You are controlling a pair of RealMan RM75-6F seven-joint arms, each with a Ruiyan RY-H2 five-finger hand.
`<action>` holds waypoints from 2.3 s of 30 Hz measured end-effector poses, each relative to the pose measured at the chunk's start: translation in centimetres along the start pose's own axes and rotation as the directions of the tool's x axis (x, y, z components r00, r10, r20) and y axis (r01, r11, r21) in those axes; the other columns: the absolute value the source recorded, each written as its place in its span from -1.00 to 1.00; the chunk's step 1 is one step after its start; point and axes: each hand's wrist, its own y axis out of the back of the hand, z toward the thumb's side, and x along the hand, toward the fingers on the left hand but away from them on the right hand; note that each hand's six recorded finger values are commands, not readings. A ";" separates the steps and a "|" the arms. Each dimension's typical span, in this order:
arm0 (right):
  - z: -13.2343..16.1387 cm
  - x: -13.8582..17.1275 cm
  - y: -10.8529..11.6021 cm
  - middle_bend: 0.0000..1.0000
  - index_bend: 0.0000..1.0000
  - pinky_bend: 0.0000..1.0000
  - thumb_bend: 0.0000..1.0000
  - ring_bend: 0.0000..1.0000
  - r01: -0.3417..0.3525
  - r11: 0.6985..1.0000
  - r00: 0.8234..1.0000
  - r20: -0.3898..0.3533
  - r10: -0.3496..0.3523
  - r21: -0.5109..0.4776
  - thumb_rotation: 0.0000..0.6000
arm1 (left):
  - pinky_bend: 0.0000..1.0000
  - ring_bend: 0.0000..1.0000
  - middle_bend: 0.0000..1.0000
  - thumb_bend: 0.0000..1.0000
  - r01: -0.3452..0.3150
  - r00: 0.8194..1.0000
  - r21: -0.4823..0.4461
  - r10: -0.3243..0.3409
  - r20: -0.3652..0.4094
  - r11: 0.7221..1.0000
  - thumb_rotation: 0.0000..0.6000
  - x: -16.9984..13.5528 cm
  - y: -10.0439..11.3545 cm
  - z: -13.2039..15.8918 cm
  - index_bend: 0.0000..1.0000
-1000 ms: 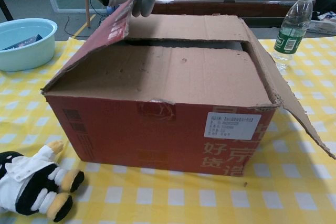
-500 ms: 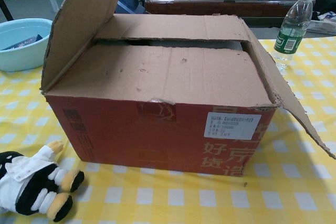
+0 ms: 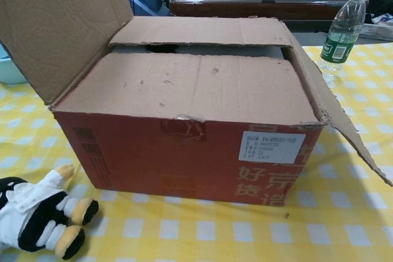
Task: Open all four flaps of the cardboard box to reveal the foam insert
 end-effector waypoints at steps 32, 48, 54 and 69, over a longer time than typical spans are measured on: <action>0.6 -0.7 2.8 -0.39 -0.42 -0.65 0.28 -0.68 0.013 1.000 0.999 -0.036 -0.012 0.007 1.00 | -1.00 -0.71 -0.34 -0.17 0.079 0.914 -0.187 -0.146 -0.379 0.979 0.15 -7.2 -6.1 -5.6 -0.35; 3.6 -4.3 5.1 -0.43 -0.49 -0.65 0.10 -0.69 0.003 1.000 0.988 -0.157 -0.006 -0.021 1.00 | -1.00 -0.73 -0.41 -0.21 0.073 0.748 -0.227 -0.204 -0.632 0.971 0.18 -16.8 -10.0 -7.1 -0.38; 6.3 -6.8 5.4 -0.48 -0.55 -0.65 0.05 -0.72 -0.036 0.999 0.973 -0.228 0.037 0.008 1.00 | -1.00 -0.74 -0.42 -0.21 0.057 0.723 -0.219 -0.191 -0.664 0.974 0.18 -19.5 -10.3 -6.4 -0.38; 16.0 -14.2 4.8 -0.86 -0.88 -0.77 -0.25 -0.99 -0.087 0.991 0.918 -0.379 0.121 0.104 1.00 | -1.00 -0.74 -0.42 -0.21 0.032 0.700 -0.257 -0.205 -0.684 0.966 0.18 -22.5 -10.8 -5.1 -0.37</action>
